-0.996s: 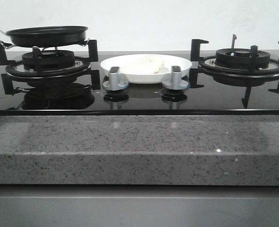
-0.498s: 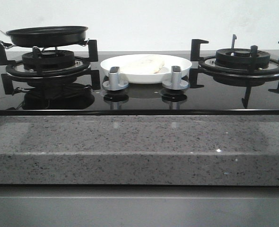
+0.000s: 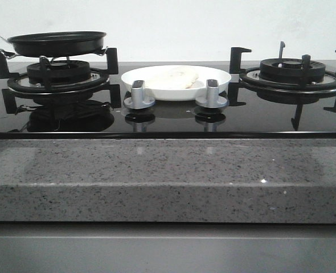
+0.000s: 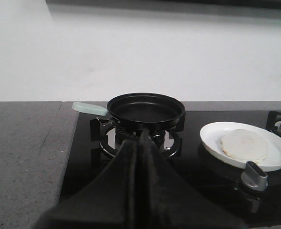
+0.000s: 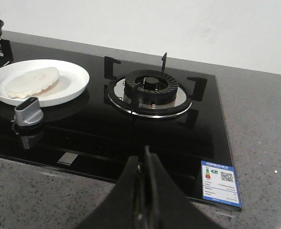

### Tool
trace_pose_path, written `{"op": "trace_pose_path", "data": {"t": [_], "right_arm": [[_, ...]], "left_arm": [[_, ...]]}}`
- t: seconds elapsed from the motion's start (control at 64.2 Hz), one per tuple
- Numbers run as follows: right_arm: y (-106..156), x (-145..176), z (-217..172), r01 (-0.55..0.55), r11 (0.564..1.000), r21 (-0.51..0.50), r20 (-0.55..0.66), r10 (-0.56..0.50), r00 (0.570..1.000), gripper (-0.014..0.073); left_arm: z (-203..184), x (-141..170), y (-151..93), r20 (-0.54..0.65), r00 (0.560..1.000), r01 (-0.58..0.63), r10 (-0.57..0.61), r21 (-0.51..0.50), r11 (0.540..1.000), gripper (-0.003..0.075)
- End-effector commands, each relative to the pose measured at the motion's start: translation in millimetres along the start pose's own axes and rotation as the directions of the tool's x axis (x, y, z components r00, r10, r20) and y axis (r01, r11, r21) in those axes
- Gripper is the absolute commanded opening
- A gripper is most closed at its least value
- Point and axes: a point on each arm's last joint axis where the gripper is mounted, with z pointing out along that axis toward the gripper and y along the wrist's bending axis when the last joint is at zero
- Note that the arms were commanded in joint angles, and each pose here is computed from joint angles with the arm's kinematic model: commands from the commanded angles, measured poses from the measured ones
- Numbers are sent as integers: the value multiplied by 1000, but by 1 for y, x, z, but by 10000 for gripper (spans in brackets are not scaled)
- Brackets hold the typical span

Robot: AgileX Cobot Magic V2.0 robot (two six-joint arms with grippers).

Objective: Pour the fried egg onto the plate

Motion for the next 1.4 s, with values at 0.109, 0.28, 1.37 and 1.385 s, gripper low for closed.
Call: {"op": "trace_pose_path", "data": {"t": [0.109, 0.28, 1.37, 1.385], "right_arm": [[0, -16, -2, 7, 1000, 2, 101, -8, 995, -60], [0, -16, -2, 7, 1000, 2, 101, -8, 995, -60], [0, -16, -2, 7, 1000, 2, 101, -8, 995, -60], [0, -16, -2, 7, 1000, 2, 101, -8, 995, -60]], "left_arm": [[-7, 5, 4, 87, 996, -26, 33, -72, 997, -19], [-12, 38, 8, 81, 996, -27, 40, -150, 988, -19], [6, 107, 17, 5, 1000, -19, 20, -185, 983, -19], [6, 107, 17, 5, 1000, -19, 20, -185, 983, -19]]}}
